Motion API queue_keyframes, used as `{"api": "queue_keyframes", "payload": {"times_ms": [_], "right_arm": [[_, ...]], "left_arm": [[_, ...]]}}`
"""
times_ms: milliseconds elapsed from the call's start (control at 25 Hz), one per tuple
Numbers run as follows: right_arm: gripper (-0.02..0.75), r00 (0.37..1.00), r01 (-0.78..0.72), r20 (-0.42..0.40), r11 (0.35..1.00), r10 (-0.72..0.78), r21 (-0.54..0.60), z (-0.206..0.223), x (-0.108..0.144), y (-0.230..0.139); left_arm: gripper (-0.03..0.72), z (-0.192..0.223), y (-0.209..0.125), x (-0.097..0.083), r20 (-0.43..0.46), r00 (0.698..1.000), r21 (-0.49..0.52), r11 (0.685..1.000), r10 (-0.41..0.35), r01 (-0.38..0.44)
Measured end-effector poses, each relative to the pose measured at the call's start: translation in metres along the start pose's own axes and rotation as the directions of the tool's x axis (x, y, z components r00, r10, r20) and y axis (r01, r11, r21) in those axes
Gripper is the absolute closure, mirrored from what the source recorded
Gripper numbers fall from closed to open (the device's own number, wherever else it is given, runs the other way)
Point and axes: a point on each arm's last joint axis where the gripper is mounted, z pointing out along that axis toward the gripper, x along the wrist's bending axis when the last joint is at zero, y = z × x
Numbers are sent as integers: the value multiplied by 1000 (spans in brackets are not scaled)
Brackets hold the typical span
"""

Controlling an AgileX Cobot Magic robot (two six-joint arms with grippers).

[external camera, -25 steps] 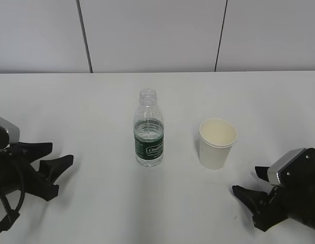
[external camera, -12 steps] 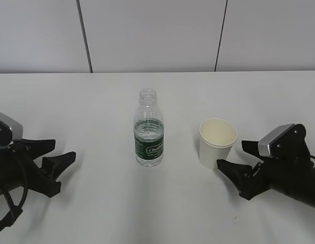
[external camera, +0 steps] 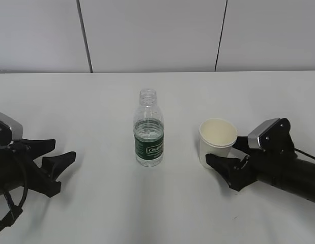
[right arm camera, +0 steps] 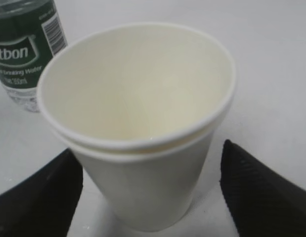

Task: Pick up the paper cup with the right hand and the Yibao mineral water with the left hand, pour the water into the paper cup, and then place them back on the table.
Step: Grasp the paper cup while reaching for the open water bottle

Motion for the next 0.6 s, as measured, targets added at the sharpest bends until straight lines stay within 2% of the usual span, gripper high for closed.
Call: {"api": "queue_keyframes", "payload": {"times_ms": [200,360,600], "right_arm": [[60,1000,-13,-13,999,13,-33,10,-6,6],[60,998,-8,-70,1000,6,-26,17,-5,1],[73,997,-4,-78,1000,2,-28,20,-6,1]], "left_arm": [[282,0,0,0,0,1000,0,1000,-6,6],[282,0,0,0,0,1000,0,1000,-7,7],[282,0,0,0,0,1000,0,1000,-12,12]]}}
